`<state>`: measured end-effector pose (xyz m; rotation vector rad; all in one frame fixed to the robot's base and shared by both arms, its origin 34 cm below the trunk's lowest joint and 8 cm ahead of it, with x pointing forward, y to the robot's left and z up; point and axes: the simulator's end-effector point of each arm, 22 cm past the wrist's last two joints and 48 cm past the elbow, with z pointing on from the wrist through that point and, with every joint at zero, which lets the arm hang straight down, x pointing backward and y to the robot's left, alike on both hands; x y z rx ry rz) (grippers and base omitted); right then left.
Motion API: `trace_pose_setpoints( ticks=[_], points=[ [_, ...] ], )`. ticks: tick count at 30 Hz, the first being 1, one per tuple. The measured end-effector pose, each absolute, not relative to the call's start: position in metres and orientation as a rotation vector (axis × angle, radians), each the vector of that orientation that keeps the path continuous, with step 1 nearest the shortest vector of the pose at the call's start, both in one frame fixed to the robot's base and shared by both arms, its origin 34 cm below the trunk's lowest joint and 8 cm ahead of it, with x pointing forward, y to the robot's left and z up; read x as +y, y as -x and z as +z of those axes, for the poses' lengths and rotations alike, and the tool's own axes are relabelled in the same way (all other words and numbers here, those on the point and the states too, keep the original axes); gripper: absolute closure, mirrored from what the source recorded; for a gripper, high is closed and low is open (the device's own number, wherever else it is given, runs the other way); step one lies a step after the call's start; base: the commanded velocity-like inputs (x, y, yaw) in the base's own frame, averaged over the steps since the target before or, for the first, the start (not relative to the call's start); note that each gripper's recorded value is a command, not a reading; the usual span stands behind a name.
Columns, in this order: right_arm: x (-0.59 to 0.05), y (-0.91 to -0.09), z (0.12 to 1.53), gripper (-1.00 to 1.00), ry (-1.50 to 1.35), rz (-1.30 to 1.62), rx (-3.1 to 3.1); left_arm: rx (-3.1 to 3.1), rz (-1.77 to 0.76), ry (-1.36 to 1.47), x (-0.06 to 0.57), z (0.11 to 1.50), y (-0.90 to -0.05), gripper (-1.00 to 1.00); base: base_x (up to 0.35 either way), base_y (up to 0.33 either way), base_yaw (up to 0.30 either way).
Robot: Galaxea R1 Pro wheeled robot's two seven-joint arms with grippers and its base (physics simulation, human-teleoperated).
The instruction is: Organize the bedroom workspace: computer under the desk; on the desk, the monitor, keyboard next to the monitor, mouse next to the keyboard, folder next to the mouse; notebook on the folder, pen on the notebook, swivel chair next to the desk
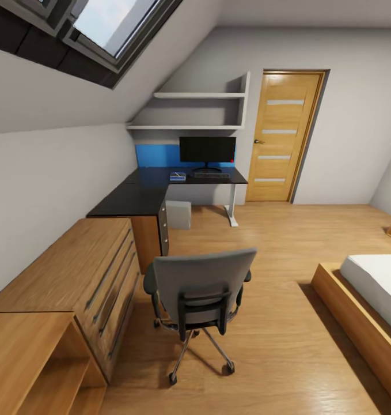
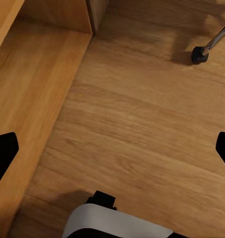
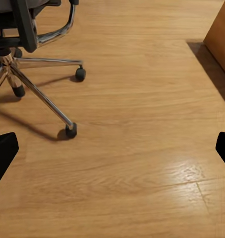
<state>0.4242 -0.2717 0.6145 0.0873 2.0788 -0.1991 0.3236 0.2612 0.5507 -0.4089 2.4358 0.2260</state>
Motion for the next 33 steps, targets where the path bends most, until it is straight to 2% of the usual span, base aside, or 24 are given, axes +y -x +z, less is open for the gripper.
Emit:
trace_pose_setpoints(
  ticks=[16,33],
  points=[
    [-0.272,-0.425,0.591,-1.00,-0.087,-0.199,2.078,2.435,0.226,0.409,0.261,0.527,-0.324,-1.00,0.233,0.000,0.000],
    [-0.272,-0.425,0.563,-1.00,-0.086,-0.199,2.078,2.519,0.209,0.401,0.254,0.489,-0.313,-1.00,0.025,0.000,0.000]
  ],
)
